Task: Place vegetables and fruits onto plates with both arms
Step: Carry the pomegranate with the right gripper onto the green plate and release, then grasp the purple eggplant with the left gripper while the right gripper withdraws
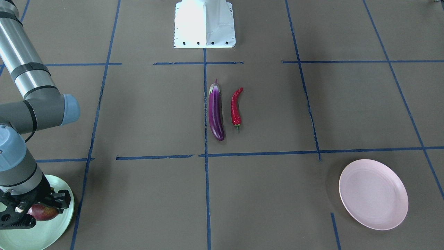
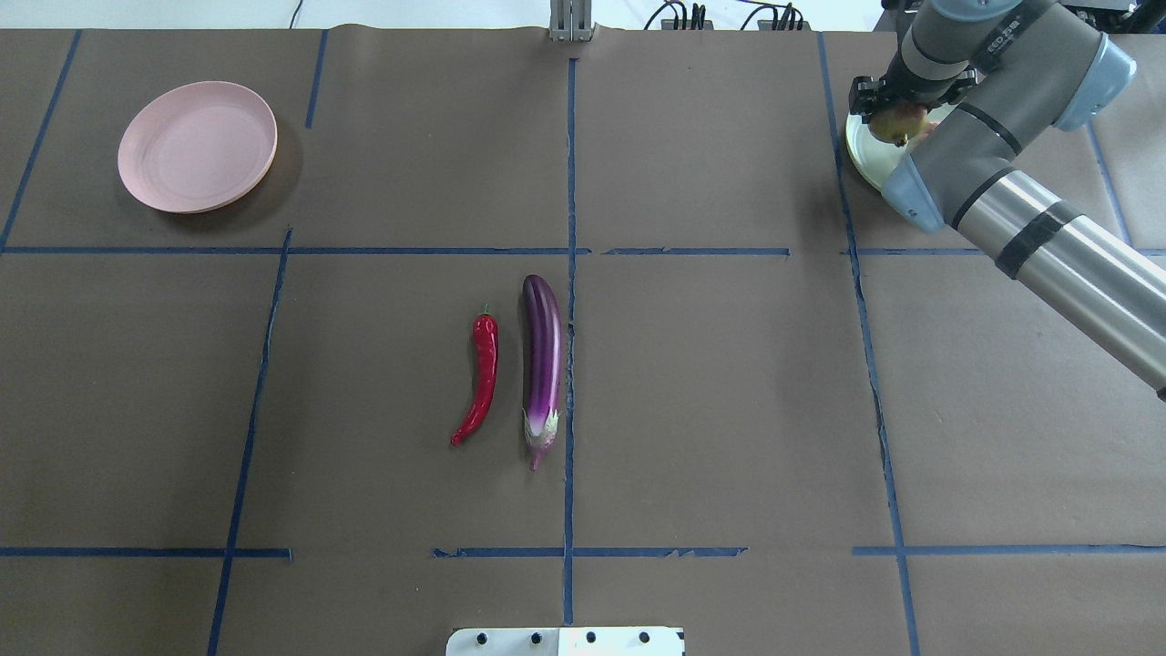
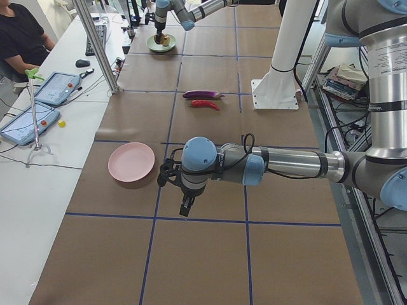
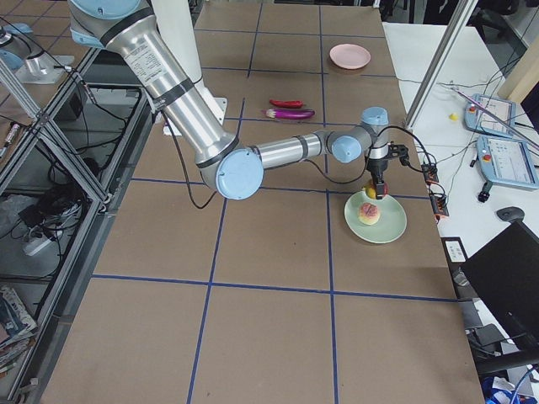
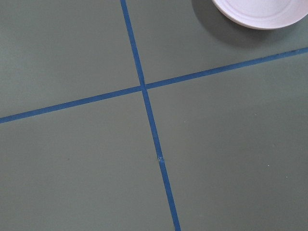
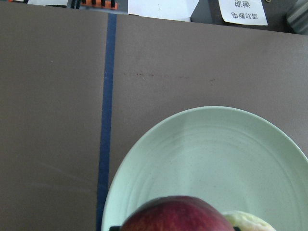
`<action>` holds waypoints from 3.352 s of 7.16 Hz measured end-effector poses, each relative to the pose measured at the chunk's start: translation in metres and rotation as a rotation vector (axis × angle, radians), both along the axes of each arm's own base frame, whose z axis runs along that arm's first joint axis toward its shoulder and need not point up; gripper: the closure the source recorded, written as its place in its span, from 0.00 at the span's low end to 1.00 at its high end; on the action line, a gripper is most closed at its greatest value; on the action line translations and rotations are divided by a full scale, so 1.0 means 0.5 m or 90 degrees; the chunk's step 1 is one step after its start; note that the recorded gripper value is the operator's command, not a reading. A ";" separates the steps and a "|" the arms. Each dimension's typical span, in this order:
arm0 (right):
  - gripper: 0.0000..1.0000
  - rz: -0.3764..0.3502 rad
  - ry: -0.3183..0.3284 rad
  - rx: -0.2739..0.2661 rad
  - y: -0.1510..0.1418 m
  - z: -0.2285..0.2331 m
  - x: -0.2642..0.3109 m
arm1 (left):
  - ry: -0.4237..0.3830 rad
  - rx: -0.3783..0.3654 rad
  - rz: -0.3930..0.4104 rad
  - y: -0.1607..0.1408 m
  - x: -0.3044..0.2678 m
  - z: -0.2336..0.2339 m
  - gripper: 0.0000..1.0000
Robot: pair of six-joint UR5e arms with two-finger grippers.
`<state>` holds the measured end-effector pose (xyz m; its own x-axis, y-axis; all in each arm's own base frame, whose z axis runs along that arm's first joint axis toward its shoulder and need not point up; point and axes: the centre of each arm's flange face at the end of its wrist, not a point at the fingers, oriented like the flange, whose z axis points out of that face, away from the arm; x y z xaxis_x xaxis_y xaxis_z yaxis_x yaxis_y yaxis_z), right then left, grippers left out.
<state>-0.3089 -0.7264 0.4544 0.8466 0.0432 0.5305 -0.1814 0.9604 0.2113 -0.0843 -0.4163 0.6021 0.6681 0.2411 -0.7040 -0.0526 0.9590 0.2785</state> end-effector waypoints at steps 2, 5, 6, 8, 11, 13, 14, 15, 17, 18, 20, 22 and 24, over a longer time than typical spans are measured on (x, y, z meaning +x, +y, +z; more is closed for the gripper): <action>0.00 0.001 0.008 -0.007 0.002 0.027 0.001 | 0.000 0.001 0.000 0.000 0.000 -0.002 0.00; 0.00 -0.011 0.004 0.007 -0.008 0.018 0.036 | 0.004 -0.013 -0.007 -0.012 0.006 0.001 0.00; 0.00 -0.024 -0.020 0.010 -0.019 0.006 0.086 | 0.016 -0.035 -0.030 -0.029 0.019 -0.019 0.00; 0.00 -0.046 -0.120 -0.014 -0.008 0.001 0.212 | 0.043 -0.059 -0.056 -0.091 0.096 -0.093 0.00; 0.00 -0.094 -0.246 -0.025 0.151 0.000 0.309 | 0.096 -0.096 -0.045 -0.185 0.352 -0.261 0.00; 0.00 -0.123 -0.289 -0.026 0.238 -0.012 0.324 | 0.123 -0.116 -0.018 -0.221 0.610 -0.442 0.00; 0.00 -0.132 -0.297 -0.025 0.256 -0.018 0.319 | 0.122 -0.129 -0.038 -0.210 0.747 -0.535 0.00; 0.00 -0.139 -0.300 -0.024 0.265 -0.021 0.312 | 0.123 -0.150 -0.063 -0.188 0.878 -0.617 0.00; 0.00 -0.148 -0.302 -0.024 0.272 -0.024 0.298 | 0.098 -0.171 -0.119 -0.166 1.136 -0.756 0.00; 0.00 -0.152 -0.302 -0.025 0.275 -0.024 0.290 | 0.086 -0.176 -0.133 -0.156 1.237 -0.806 0.00; 0.00 -0.158 -0.301 -0.026 0.279 -0.025 0.277 | 0.065 -0.190 -0.151 -0.123 1.377 -0.857 0.06; 0.00 -0.161 -0.300 -0.026 0.281 -0.024 0.270 | 0.045 -0.172 -0.159 -0.096 1.423 -0.853 0.06; 0.00 -0.163 -0.300 -0.027 0.282 -0.023 0.267 | 0.022 -0.154 -0.169 -0.095 1.428 -0.817 0.26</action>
